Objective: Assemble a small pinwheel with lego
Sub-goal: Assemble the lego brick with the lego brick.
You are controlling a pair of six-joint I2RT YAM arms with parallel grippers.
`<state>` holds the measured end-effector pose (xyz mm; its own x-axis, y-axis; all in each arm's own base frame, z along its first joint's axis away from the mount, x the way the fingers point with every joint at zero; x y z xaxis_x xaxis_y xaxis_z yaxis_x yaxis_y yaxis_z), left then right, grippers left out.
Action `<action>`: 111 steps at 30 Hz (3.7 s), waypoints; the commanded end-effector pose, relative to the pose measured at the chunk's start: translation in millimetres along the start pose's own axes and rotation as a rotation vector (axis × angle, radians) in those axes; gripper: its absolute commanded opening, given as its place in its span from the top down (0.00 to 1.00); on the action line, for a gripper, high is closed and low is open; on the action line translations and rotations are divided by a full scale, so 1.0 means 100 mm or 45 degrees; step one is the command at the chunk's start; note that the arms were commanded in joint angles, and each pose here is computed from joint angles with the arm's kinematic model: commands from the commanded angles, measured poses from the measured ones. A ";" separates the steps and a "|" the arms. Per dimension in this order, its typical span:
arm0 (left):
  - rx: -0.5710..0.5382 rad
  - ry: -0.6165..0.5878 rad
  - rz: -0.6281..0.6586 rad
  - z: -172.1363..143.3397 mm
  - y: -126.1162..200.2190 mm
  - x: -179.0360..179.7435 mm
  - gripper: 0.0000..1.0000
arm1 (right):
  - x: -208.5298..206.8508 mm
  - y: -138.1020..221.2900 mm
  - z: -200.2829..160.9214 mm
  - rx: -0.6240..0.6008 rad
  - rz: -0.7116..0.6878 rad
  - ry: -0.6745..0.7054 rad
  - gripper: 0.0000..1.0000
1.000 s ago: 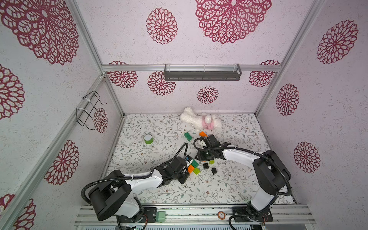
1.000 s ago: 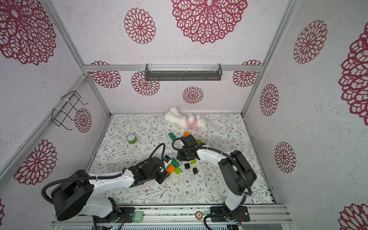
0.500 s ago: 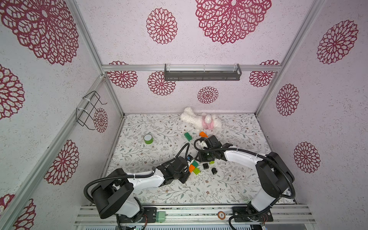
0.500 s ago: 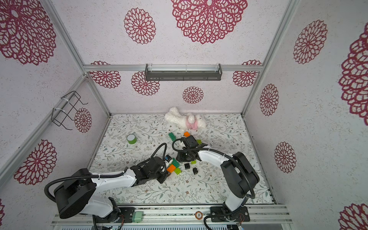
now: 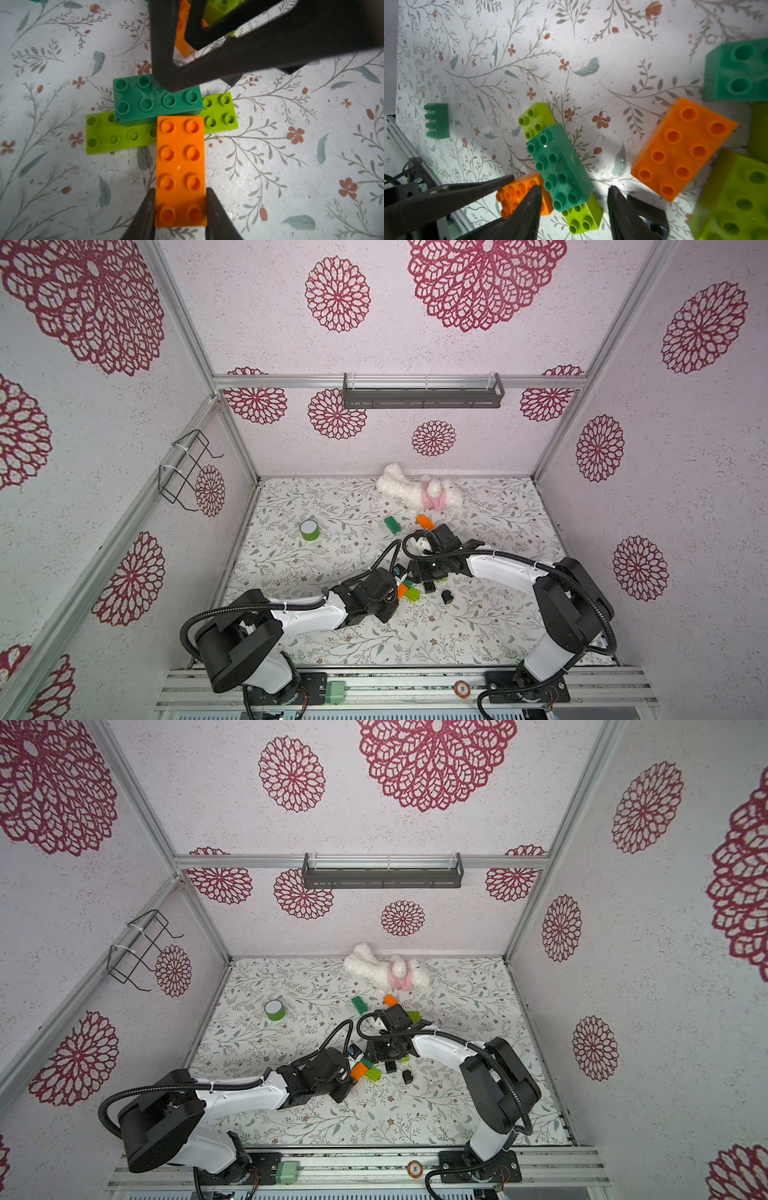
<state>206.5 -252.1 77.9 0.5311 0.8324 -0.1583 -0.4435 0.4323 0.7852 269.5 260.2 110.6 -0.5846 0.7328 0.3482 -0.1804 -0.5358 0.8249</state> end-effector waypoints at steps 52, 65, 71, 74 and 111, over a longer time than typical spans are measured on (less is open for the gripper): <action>-0.043 0.093 0.047 0.08 -0.09 -0.16 0.78 | -0.02 -0.09 -0.24 0.114 -0.161 0.056 0.44; -0.056 0.104 0.108 0.08 -0.04 -0.09 0.81 | -0.07 -0.15 -0.38 0.178 -0.209 0.030 0.44; -0.062 0.092 0.085 0.08 -0.05 -0.12 0.80 | -0.11 -0.14 -0.43 0.186 -0.248 0.010 0.44; -0.077 0.087 0.093 0.11 -0.05 -0.12 0.79 | -0.14 -0.14 -0.48 0.201 -0.269 -0.003 0.43; -0.497 0.526 -0.061 0.38 0.94 0.41 0.03 | 0.27 0.12 -0.13 -0.034 0.134 -0.012 0.07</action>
<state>211.1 -204.8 160.5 0.3374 0.8650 -0.3715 -0.6981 0.4946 0.5177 242.9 267.3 114.1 -0.5915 0.7034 0.3941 -0.1454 -0.5739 0.8059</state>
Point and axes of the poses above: each gripper's point midway between its finger pads, its own y axis back along the fingers, its own x axis along the line the jaws close on, z = x × y, the point moved 5 cm from there along y, back along the fingers, and after that the axes turned 13 degrees about y, right-handed, at the moved point
